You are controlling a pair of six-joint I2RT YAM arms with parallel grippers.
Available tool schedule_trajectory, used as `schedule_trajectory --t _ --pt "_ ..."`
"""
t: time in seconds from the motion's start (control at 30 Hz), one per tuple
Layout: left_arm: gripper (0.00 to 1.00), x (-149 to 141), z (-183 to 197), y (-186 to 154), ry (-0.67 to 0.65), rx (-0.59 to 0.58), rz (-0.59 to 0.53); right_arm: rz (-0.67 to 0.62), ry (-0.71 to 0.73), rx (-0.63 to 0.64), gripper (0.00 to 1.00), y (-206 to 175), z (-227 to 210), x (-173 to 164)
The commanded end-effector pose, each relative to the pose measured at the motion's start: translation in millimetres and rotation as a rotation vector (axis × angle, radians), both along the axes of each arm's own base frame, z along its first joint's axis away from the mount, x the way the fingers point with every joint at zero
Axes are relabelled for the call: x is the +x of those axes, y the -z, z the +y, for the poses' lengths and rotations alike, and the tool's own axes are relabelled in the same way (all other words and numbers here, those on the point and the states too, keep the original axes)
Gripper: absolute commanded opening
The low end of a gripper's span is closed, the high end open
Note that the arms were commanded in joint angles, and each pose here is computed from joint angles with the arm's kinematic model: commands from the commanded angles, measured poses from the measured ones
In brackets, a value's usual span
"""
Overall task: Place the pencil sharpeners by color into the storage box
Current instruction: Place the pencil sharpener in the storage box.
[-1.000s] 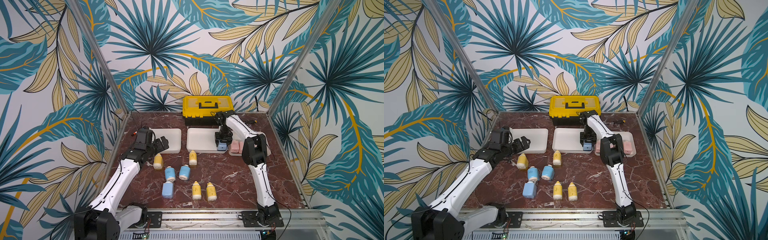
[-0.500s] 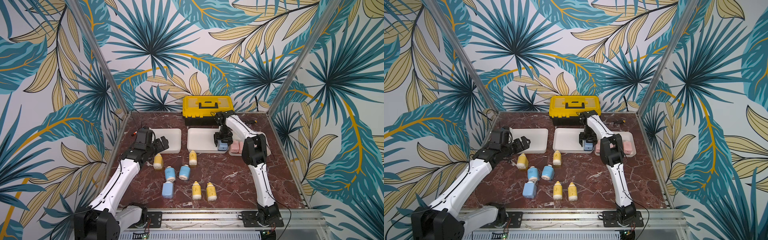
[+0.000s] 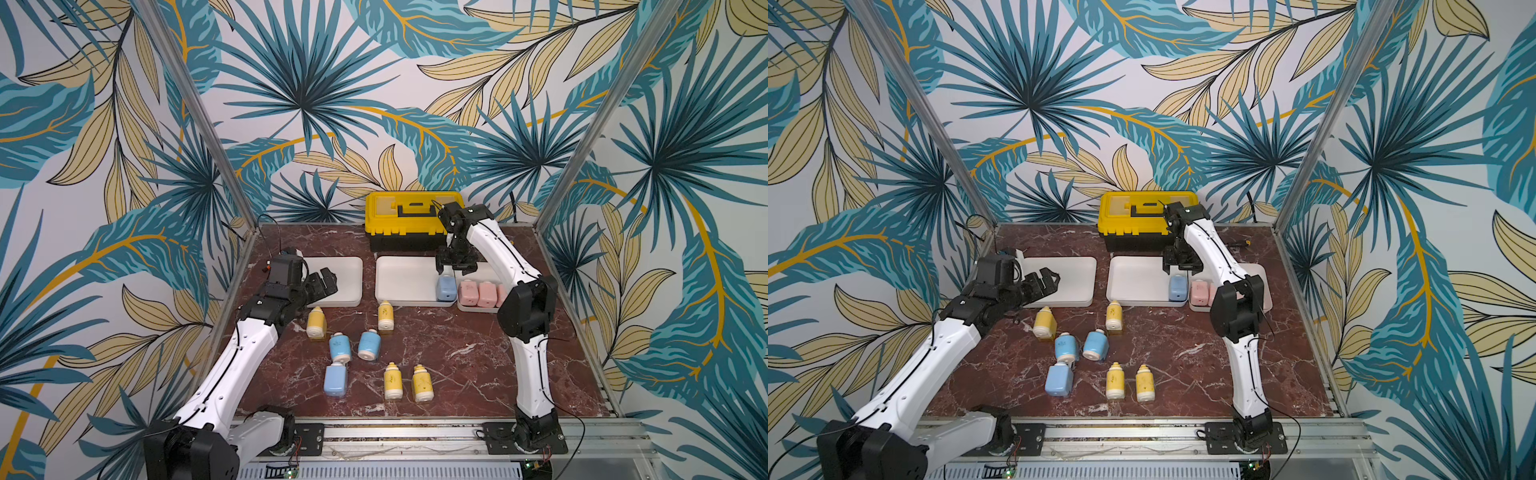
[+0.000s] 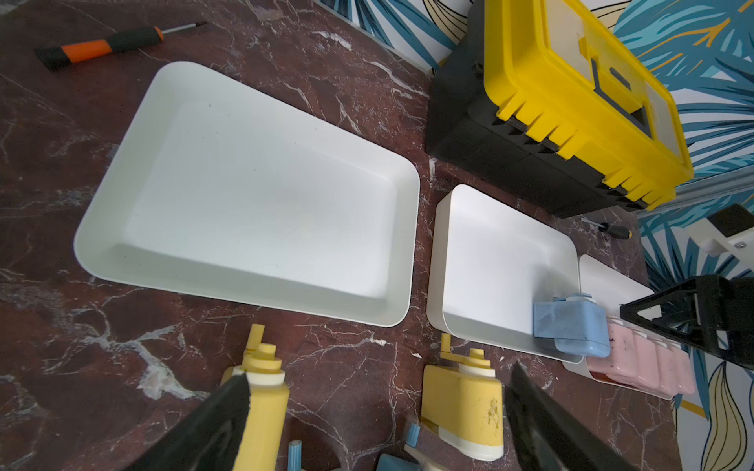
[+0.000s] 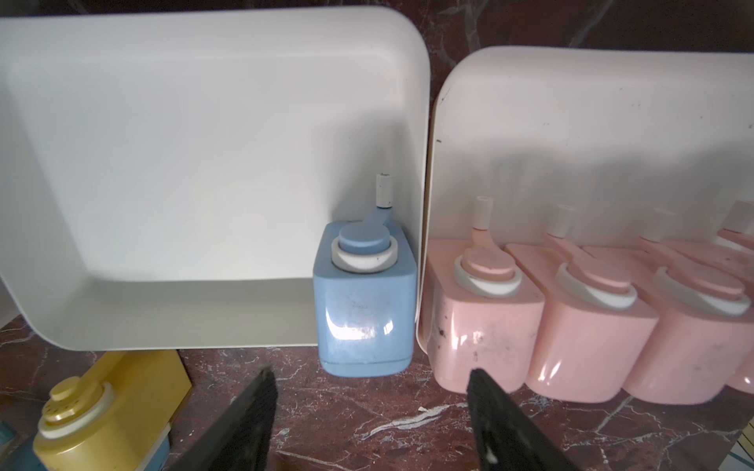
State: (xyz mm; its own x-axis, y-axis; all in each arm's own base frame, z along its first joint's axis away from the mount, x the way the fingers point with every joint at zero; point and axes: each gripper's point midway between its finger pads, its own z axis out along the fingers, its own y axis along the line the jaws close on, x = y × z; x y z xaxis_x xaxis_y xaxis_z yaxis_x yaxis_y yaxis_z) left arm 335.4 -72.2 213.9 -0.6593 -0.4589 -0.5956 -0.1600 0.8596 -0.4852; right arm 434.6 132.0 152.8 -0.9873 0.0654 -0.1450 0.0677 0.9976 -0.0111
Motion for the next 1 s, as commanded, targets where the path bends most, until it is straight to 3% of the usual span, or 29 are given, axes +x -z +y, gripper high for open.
schedule_trajectory --t 0.0,0.23,0.53,0.77,0.97 --pt "1.00 -3.8 -10.0 -15.7 0.045 -0.035 -0.028 -0.076 0.019 0.017 0.76 -37.8 -5.7 -10.5" --pt "0.99 -32.0 -58.6 -10.2 0.241 0.050 0.146 -0.171 0.019 0.056 0.76 -80.8 -14.8 -41.4" --pt "0.97 -96.3 -133.1 -5.2 0.535 0.156 0.266 -0.200 0.024 0.121 0.76 -77.1 -22.1 -89.9" --pt "0.95 -123.2 -166.1 30.1 0.523 0.211 0.383 -0.222 0.034 0.169 0.76 -70.9 -24.1 -115.2" --pt "0.94 -124.3 -161.5 55.8 0.463 0.261 0.463 -0.221 0.035 0.191 0.75 -65.5 -24.5 -127.0"
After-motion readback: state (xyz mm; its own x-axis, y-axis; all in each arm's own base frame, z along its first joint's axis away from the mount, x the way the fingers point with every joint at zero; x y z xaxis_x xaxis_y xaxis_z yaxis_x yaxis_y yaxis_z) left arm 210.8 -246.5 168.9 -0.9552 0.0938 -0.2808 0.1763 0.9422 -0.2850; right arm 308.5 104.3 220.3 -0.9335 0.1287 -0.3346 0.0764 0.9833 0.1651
